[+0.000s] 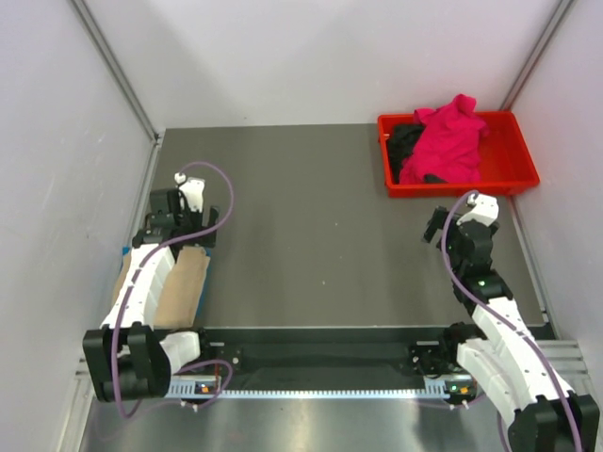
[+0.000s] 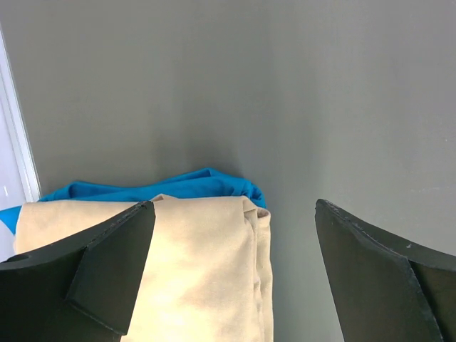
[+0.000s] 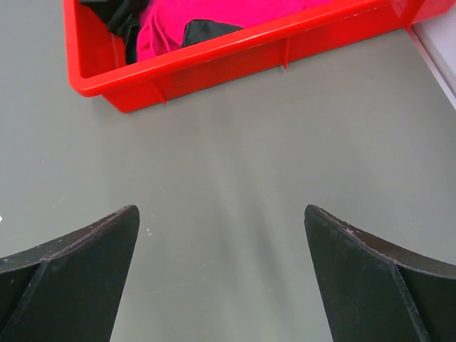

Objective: Fold and stack the t-shirts
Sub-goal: Reset both grippers

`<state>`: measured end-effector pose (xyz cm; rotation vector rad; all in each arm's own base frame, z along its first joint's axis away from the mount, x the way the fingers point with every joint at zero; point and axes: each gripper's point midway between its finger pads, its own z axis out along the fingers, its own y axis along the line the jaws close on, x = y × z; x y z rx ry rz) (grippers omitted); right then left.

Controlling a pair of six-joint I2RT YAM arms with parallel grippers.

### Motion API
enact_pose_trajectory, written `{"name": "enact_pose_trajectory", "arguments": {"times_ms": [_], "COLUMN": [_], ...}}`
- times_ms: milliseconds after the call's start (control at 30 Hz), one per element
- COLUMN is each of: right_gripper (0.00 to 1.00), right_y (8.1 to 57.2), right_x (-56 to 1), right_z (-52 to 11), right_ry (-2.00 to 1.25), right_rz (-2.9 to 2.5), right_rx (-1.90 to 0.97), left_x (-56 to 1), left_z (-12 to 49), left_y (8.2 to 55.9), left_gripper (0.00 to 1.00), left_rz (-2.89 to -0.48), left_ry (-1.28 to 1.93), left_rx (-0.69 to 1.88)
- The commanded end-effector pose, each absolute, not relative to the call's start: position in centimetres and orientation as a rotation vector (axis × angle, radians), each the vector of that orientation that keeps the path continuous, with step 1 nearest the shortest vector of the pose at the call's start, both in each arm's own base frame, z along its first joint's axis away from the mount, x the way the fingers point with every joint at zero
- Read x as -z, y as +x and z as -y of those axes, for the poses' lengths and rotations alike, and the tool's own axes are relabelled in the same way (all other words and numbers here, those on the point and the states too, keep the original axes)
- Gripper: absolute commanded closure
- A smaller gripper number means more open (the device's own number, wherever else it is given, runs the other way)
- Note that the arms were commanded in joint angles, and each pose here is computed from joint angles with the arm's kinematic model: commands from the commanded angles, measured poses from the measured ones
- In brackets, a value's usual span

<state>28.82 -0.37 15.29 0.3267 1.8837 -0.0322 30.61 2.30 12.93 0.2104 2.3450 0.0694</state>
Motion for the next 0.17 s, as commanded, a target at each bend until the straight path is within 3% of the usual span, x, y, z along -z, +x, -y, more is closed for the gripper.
{"name": "enact_pose_trajectory", "arguments": {"times_ms": [0, 133], "right_gripper": [0.00, 0.00], "right_y": [29.35, 29.39], "right_x": [-16.78, -16.72], "right_z": [0.93, 0.97], "right_ry": [0.355, 0.357], "right_rz": [-1.818, -1.818], "right_rx": [0.040, 0.041], "left_x": [-12.94, -13.04], "left_z": [-2.28, -2.24], "left_y": [30.24, 30.54], "left_gripper": [0.01, 0.01], "left_rz": [-2.332, -2.326], "left_ry": [0.216, 0.204], "left_rx": [-0.055, -0.041]}}
